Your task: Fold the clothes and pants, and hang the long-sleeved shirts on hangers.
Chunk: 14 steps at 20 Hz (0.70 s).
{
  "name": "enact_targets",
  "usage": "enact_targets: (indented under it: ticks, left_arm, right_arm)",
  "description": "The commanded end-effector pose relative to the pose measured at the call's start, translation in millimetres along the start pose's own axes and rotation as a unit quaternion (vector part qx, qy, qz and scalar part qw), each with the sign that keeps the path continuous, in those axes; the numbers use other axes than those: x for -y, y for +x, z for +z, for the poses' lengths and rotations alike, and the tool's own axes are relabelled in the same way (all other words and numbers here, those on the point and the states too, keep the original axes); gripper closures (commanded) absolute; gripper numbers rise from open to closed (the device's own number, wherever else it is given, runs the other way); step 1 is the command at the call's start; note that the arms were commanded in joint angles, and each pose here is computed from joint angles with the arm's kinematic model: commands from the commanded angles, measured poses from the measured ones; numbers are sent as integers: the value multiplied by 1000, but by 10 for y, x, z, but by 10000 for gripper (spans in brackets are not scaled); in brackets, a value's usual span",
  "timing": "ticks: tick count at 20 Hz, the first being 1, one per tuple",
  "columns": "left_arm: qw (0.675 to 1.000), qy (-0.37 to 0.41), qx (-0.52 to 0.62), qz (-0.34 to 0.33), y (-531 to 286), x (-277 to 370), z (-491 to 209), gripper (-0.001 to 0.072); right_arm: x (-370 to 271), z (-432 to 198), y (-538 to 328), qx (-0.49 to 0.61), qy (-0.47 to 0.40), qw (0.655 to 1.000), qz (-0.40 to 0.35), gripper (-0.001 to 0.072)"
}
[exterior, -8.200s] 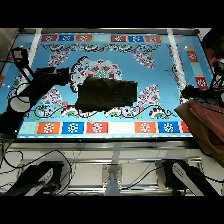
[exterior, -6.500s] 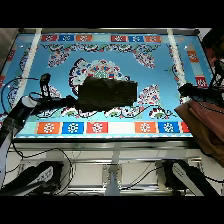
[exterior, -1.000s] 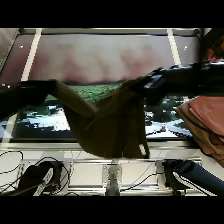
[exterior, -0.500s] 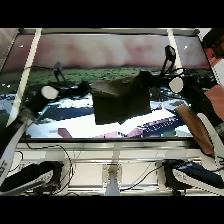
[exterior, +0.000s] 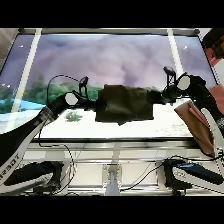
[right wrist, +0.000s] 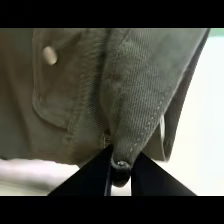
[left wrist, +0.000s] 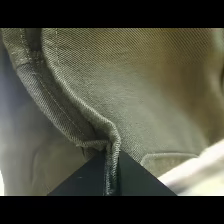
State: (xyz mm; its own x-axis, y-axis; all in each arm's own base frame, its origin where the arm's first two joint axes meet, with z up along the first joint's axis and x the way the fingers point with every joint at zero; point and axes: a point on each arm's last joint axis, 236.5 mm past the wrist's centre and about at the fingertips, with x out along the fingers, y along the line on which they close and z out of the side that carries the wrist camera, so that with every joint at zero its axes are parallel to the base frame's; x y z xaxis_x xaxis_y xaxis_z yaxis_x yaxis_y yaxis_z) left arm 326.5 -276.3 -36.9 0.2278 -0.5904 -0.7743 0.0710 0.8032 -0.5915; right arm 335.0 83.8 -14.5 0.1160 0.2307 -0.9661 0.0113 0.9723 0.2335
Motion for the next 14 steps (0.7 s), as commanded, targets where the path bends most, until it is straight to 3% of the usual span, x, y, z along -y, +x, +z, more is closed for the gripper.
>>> enact_targets:
  ticks: [1, 8, 12, 14]
  left_arm:
    - [996, 22, -78, 22, -96, -107, -363, 684]
    - [998, 49, 42, -19, -857, 275, 222, 685]
    - [998, 69, -6, 10, -854, 134, -5, 685]
    - [997, 68, -28, 25, -793, 35, -80, 685]
  right_arm:
    - [-10, -621, -79, -134, -33, 990, 11, 634]
    - [-312, -824, -338, -147, -58, 985, 73, 634]
    - [-671, -862, -704, -94, -71, 983, 138, 634]
    - [-674, -893, -802, -63, -72, 986, 135, 634]
